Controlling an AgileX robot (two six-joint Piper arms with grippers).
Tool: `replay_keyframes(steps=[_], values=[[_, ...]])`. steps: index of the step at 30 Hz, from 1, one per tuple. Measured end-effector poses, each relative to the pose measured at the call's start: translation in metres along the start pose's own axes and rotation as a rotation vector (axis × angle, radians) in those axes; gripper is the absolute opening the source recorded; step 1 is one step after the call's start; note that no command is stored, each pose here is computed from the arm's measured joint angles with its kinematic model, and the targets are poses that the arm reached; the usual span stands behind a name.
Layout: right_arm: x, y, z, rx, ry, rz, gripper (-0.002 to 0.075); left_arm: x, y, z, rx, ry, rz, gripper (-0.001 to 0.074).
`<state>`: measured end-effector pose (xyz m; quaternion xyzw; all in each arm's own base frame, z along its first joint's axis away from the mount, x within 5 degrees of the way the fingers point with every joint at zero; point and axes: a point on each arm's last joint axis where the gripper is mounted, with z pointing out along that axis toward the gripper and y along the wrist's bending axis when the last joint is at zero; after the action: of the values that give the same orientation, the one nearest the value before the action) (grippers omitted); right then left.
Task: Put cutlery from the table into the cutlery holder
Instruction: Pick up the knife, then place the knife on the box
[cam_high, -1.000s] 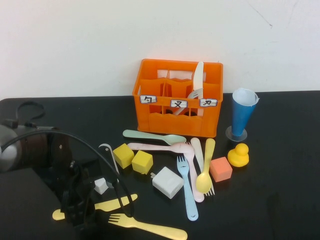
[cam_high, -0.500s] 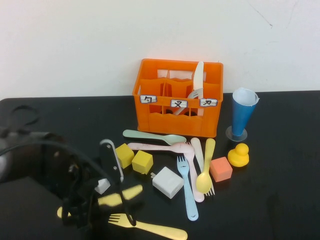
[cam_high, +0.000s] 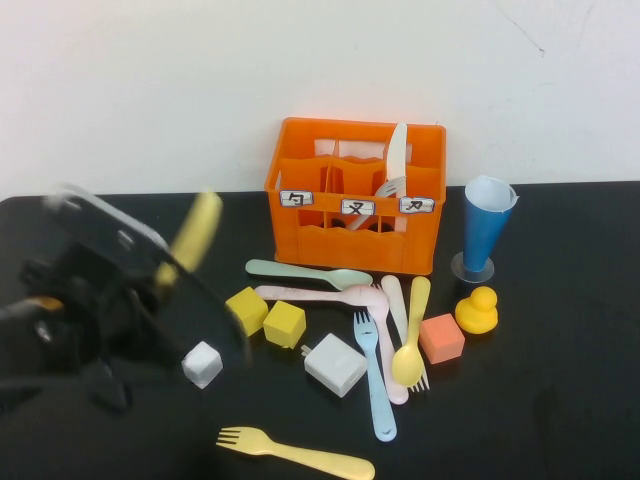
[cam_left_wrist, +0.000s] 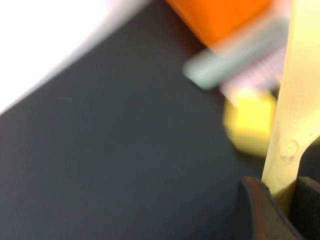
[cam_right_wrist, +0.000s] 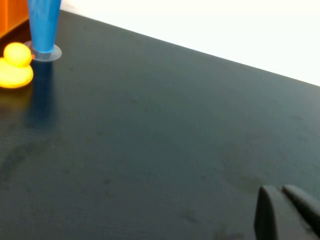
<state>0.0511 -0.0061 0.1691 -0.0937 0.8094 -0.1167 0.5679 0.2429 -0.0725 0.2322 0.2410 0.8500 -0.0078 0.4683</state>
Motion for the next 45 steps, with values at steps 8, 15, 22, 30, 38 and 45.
replay_keyframes(steps=[8, 15, 22, 30, 38, 45], values=[[0.0, 0.0, 0.0, 0.0, 0.0, 0.0, -0.0003, -0.011, 0.011, -0.003, -0.121, -0.142, -0.393, 0.0106], [0.0, 0.0, 0.0, 0.0, 0.0, 0.0, -0.0003, -0.041, -0.011, -0.01, -0.04, -0.417, -0.243, 0.0106], [0.0, 0.0, 0.0, 0.0, 0.0, 0.0, -0.0003, -0.067, -0.036, -0.013, 0.192, -0.8, -0.176, 0.0106], [0.0, 0.0, 0.0, 0.0, 0.0, 0.0, -0.0003, -0.084, -0.046, 0.035, 0.368, -0.875, -0.361, 0.0106], [0.0, 0.0, 0.0, 0.0, 0.0, 0.0, -0.0003, -0.111, -0.054, 0.09, 0.44, -0.885, -0.375, 0.0106], [0.0, 0.0, 0.0, 0.0, 0.0, 0.0, -0.0003, -0.129, -0.072, 0.141, 0.47, -0.851, -0.333, 0.0106]])
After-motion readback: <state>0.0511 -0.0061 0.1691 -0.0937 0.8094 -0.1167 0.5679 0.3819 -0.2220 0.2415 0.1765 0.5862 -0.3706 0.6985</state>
